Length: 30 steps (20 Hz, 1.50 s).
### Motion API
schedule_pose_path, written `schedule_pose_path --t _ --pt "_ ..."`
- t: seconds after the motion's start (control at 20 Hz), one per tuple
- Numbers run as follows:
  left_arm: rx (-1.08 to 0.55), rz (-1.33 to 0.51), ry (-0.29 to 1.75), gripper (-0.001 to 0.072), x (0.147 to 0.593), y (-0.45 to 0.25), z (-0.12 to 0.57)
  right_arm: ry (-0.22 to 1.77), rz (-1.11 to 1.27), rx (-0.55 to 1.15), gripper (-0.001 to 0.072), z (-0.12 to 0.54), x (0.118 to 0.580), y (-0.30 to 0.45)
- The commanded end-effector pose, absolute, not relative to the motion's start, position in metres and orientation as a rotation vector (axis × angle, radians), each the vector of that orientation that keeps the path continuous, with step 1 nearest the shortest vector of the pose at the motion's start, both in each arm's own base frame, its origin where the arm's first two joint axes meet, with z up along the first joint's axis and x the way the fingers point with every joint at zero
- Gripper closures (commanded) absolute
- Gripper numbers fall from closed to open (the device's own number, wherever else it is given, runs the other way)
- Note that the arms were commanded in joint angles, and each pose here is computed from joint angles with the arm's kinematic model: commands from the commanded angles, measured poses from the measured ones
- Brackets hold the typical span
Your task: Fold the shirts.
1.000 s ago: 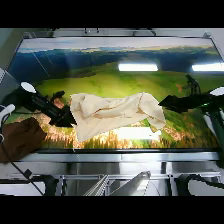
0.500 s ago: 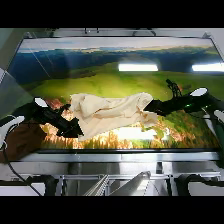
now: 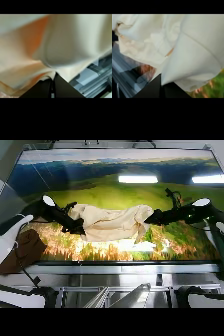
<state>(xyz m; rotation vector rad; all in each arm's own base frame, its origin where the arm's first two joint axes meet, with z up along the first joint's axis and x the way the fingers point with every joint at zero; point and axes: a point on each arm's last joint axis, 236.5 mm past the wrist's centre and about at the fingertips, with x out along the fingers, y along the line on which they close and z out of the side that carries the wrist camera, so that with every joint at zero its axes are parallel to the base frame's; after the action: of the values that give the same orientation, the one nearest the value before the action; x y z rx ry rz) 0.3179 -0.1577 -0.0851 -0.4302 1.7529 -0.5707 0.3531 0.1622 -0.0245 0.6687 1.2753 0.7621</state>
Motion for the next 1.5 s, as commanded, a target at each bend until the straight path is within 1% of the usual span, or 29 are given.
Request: schedule_pose_path --t 0.0,0.05,0.15,0.2,0.25,0.3,0.35,0.4,0.45,0.55,0.65,0.75,0.9,0.95,1.0,1.1,1.15,1.2,1.3,1.35,1.45 --pt "-0.397 -0.706 1.535 0.0681 0.347 -0.166 0.018 1.120 0.948 0.764 0.0693 0.066 0.352 0.166" --pt "-0.406 -0.753 1.394 0.0681 0.360 -0.167 0.066 0.941 1.052 0.814 0.0693 0.126 0.356 0.163" --pt "-0.410 -0.809 1.075 0.0681 0.372 -0.157 0.177 0.478 1.218 0.895 0.0693 0.266 0.351 0.137" --pt "-0.393 -0.801 0.919 0.0681 0.370 -0.144 0.232 0.240 1.238 0.877 0.0693 0.328 0.339 0.114" --pt "-0.359 -0.770 0.789 0.0681 0.364 -0.128 0.278 0.046 1.215 0.833 0.0693 0.376 0.325 0.091" --pt "-0.313 -0.716 0.666 0.0681 0.354 -0.108 0.320 -0.091 1.143 0.809 0.0693 0.411 0.315 0.070" --pt "-0.270 -0.645 0.563 0.0680 0.344 -0.087 0.355 -0.202 1.042 0.783 0.0693 0.438 0.305 0.049" --pt "-0.236 -0.574 0.477 0.0680 0.332 -0.069 0.383 -0.264 0.938 0.766 0.0693 0.455 0.297 0.033" --pt "-0.216 -0.514 0.412 0.0680 0.321 -0.056 0.403 -0.276 0.863 0.759 0.0693 0.461 0.292 0.026" --pt "-0.212 -0.483 0.325 0.0679 0.301 -0.047 0.430 -0.260 0.812 0.719 0.0693 0.464 0.279 0.033" --pt "-0.237 -0.546 0.242 0.0680 0.288 -0.056 0.451 -0.273 0.874 0.701 0.0693 0.475 0.257 0.050" --pt "-0.238 -0.623 0.176 0.0680 0.281 -0.066 0.465 -0.349 0.977 0.678 0.0693 0.495 0.223 0.067" --pt "-0.234 -0.603 0.146 0.0680 0.282 -0.061 0.472 -0.465 1.091 0.617 0.0692 0.519 0.177 0.087" --pt "-0.223 -0.597 0.141 0.0680 0.282 -0.059 0.475 -0.475 1.081 0.582 0.0693 0.519 0.172 0.092" --pt "-0.206 -0.597 0.138 0.0680 0.284 -0.057 0.477 -0.465 1.029 0.529 0.0692 0.513 0.180 0.095" --pt "-0.211 -0.631 0.166 0.0680 0.296 -0.053 0.472 -0.314 0.812 0.464 0.0692 0.478 0.229 0.084" --pt "-0.231 -0.693 0.219 0.0680 0.308 -0.058 0.458 -0.220 0.701 0.445 0.0693 0.452 0.259 0.072" --pt "-0.255 -0.753 0.280 0.0679 0.323 -0.065 0.440 -0.155 0.650 0.444 0.0693 0.431 0.283 0.066" --pt "-0.272 -0.804 0.442 0.0680 0.368 -0.081 0.380 -0.030 0.643 0.437 0.0693 0.385 0.336 0.072" --pt "-0.266 -0.783 0.551 0.0680 0.397 -0.088 0.336 0.048 0.654 0.428 0.0693 0.354 0.367 0.084" --pt "-0.210 -0.677 0.744 0.0680 0.451 -0.088 0.243 0.195 0.602 0.443 0.0693 0.278 0.439 0.098"
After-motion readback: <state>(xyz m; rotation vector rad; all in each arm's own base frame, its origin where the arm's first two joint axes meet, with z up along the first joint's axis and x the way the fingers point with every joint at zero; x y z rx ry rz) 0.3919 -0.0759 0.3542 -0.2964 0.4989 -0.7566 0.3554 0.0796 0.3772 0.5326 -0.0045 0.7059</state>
